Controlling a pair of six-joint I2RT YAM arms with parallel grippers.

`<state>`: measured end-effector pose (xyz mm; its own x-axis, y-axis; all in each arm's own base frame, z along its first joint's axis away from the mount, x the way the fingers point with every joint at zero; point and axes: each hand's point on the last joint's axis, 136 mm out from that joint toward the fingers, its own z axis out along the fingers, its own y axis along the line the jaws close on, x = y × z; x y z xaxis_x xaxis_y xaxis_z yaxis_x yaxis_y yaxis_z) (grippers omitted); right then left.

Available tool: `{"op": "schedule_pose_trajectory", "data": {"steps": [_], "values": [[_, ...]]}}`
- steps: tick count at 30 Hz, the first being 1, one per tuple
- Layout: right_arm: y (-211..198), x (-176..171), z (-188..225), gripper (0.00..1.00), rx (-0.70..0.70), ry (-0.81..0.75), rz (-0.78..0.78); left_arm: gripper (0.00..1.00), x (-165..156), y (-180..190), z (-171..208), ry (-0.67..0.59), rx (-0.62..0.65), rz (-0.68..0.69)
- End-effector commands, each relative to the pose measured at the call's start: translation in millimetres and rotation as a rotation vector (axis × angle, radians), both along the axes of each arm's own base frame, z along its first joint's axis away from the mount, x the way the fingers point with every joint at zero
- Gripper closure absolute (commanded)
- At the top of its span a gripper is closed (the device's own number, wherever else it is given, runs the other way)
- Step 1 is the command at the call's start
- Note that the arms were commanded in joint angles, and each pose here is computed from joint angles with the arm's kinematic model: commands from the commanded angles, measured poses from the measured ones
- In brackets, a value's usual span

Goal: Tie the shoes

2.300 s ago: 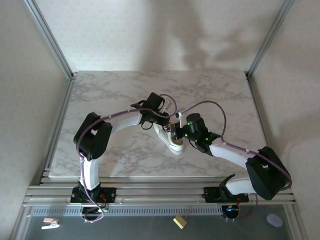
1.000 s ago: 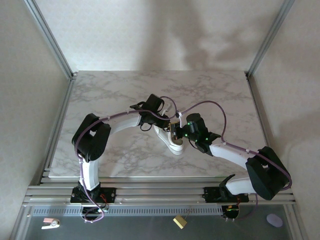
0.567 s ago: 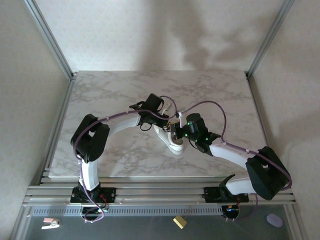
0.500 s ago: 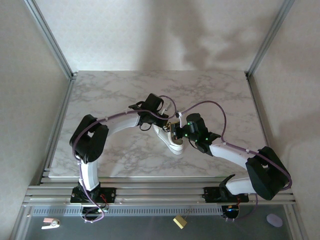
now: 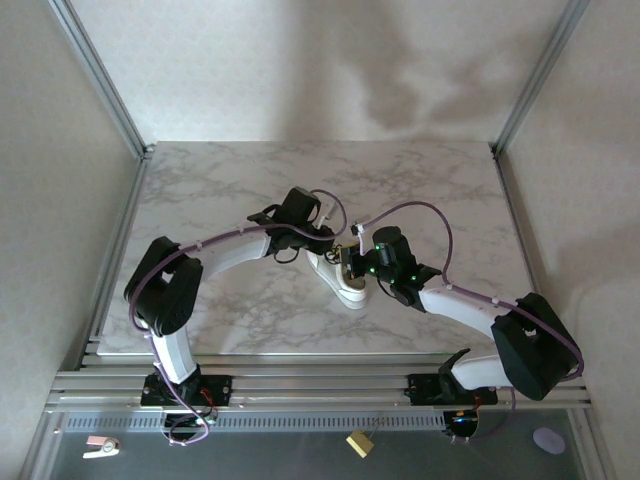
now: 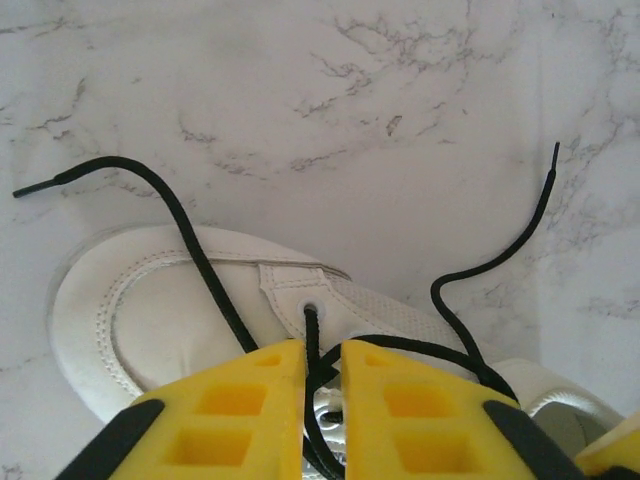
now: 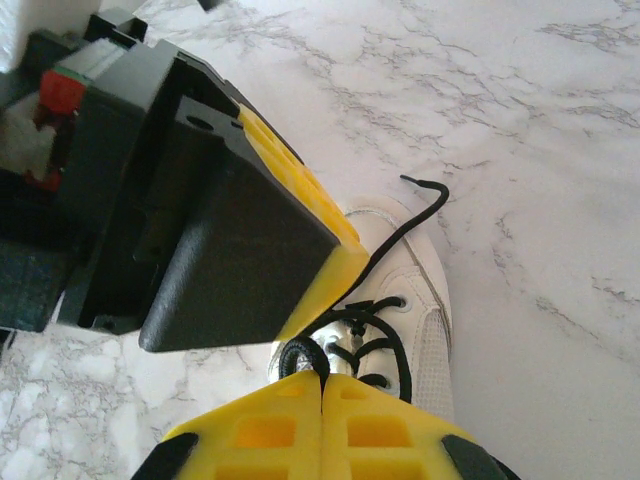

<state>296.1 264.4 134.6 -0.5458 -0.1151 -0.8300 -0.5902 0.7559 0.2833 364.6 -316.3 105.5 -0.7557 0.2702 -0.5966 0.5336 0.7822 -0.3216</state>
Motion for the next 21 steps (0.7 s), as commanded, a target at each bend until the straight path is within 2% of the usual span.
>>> {"op": "schedule_pose_trajectory", "data": {"steps": [1,21], "values": [[-2,0,0,1.0,0.002,-0.011,0.0,0.78,1,-10,-5,0.021,-0.005,-0.056],[-2,-1,-2,1.0,0.002,-0.006,-0.002,0.73,-1,3,-40,0.07,0.087,-0.012]]}}
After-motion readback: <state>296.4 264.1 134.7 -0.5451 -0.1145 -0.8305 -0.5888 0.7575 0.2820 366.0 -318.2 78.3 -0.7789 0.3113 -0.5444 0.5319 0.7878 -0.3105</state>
